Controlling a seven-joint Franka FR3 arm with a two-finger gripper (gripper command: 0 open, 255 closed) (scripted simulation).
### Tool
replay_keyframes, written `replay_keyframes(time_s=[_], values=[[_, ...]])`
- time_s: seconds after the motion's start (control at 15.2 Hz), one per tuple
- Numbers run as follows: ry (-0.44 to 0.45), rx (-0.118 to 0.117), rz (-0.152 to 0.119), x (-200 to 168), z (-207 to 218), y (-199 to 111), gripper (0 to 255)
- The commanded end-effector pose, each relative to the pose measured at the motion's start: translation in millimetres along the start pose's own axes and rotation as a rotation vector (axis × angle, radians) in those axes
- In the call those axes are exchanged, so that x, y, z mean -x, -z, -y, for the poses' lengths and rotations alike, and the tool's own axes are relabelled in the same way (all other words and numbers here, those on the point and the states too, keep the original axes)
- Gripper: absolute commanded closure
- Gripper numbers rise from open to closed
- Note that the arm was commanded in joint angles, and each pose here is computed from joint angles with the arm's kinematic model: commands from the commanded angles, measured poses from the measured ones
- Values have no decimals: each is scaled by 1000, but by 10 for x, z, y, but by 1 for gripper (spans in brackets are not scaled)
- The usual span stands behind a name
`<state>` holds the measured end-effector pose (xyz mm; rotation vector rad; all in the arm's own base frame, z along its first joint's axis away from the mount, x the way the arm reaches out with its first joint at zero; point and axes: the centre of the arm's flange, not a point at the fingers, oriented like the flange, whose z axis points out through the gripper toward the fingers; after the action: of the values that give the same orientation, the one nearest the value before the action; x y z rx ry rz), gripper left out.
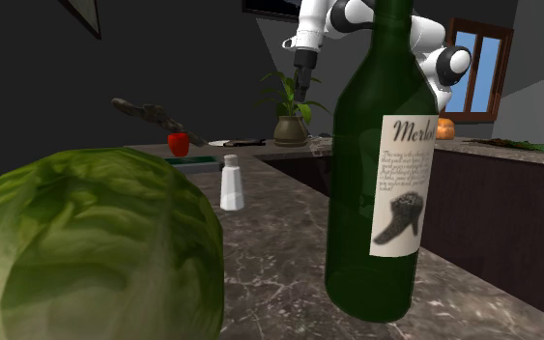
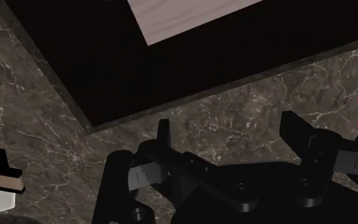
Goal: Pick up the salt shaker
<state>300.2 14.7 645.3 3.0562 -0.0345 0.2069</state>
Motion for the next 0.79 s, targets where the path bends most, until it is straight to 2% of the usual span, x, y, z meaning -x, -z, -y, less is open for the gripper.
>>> replay_keyframes(time_s=[0.0,0.73], values=[[0,0,0,0,0,0,0],[-30,-11,-23,-462,1288,-401,0]])
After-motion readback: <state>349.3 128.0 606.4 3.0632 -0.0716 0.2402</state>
